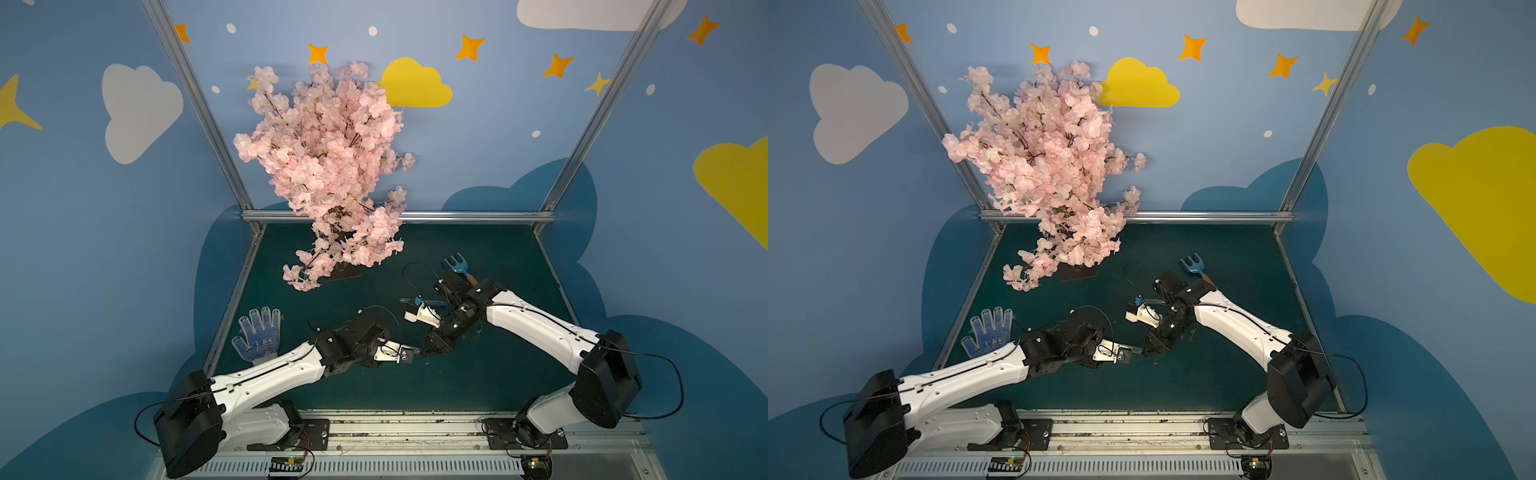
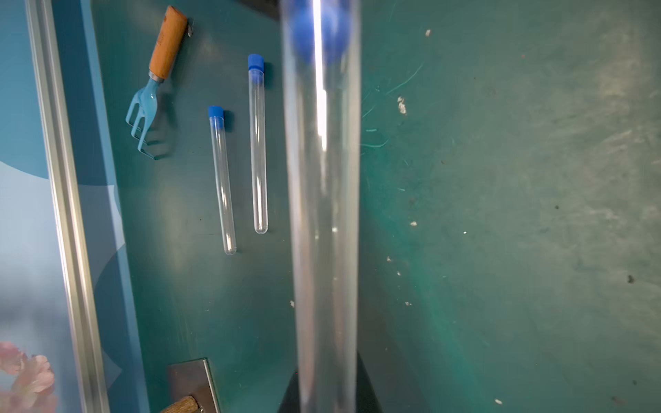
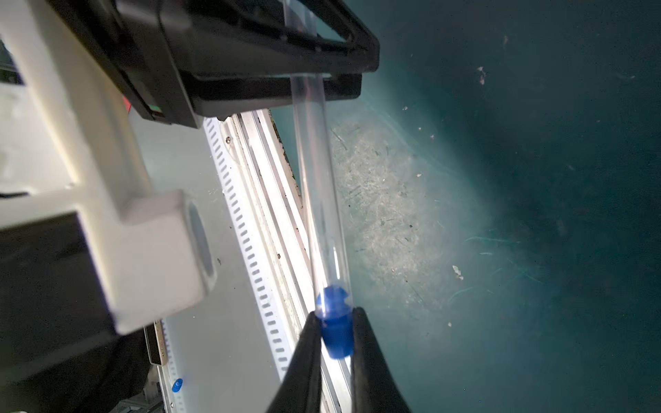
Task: Insert stoppers into test tubes
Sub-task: Insert the stopper into the test tube.
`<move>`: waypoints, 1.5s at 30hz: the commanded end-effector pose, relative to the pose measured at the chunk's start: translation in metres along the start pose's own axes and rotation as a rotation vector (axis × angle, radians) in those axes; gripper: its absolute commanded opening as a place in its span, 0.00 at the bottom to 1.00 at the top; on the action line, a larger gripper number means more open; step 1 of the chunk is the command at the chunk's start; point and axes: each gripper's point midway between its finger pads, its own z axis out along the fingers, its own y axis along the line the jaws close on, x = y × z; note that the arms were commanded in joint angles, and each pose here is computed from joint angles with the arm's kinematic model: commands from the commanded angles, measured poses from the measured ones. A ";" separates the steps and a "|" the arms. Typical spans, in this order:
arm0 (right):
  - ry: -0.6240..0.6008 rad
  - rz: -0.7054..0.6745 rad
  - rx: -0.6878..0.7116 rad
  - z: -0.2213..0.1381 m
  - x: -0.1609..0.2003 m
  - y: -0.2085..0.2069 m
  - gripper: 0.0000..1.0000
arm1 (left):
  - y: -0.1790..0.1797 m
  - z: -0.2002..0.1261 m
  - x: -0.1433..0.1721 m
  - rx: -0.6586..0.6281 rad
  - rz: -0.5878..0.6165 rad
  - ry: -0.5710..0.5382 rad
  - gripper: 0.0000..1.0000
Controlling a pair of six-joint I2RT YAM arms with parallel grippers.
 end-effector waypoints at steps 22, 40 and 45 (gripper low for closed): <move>-0.265 -0.272 0.014 -0.002 -0.107 0.013 0.00 | 0.010 -0.037 -0.111 0.029 0.078 -0.436 0.02; -0.334 -0.210 -0.086 -0.004 -0.107 0.013 0.00 | 0.000 -0.024 -0.097 0.015 0.078 -0.386 0.02; -0.349 -0.273 -0.110 -0.006 -0.101 0.022 0.02 | -0.004 -0.026 -0.096 0.031 0.060 -0.422 0.02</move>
